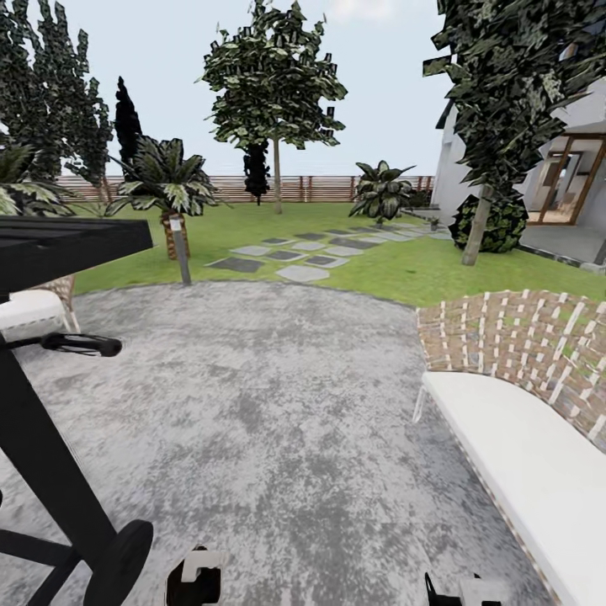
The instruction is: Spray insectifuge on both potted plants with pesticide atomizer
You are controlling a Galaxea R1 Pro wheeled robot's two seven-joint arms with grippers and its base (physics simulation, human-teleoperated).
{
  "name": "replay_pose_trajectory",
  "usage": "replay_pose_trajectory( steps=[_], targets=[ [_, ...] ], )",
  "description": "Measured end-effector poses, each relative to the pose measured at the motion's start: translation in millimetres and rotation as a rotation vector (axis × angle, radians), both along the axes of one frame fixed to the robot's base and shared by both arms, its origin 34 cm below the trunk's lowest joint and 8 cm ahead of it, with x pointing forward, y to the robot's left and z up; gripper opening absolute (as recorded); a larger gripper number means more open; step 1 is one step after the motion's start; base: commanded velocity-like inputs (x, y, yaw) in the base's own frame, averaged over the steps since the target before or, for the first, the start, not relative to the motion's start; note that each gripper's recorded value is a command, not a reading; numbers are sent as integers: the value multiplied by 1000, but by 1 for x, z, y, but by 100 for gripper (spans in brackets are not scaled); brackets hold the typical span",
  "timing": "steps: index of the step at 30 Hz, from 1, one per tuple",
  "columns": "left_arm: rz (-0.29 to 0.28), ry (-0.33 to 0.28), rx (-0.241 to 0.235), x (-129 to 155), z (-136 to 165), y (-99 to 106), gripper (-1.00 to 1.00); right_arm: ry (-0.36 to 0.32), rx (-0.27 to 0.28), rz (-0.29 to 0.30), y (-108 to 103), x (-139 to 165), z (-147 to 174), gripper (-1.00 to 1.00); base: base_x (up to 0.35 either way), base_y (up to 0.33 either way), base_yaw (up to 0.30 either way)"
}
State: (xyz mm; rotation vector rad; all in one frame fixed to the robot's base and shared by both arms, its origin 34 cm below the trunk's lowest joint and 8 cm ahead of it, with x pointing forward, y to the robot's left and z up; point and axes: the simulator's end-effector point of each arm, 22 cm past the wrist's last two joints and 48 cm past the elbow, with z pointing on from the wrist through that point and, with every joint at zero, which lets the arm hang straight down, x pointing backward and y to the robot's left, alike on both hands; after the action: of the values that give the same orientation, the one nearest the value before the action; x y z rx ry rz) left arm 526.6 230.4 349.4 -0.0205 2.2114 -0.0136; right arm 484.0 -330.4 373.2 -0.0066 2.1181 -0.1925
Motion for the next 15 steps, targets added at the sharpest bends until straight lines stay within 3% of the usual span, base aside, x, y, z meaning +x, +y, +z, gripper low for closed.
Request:
replay_pose_trajectory(
  steps=[8, 15],
  targets=[
    [0, 0, 0, 0, 0, 0, -100, 0, 0, 1, 0, 0, 0, 100, 281, -163, -4],
    [0, 0, 0, 0, 0, 0, -100, 1, 0, 1, 0, 0, 0, 100, 321, -27, 0]
  ],
)
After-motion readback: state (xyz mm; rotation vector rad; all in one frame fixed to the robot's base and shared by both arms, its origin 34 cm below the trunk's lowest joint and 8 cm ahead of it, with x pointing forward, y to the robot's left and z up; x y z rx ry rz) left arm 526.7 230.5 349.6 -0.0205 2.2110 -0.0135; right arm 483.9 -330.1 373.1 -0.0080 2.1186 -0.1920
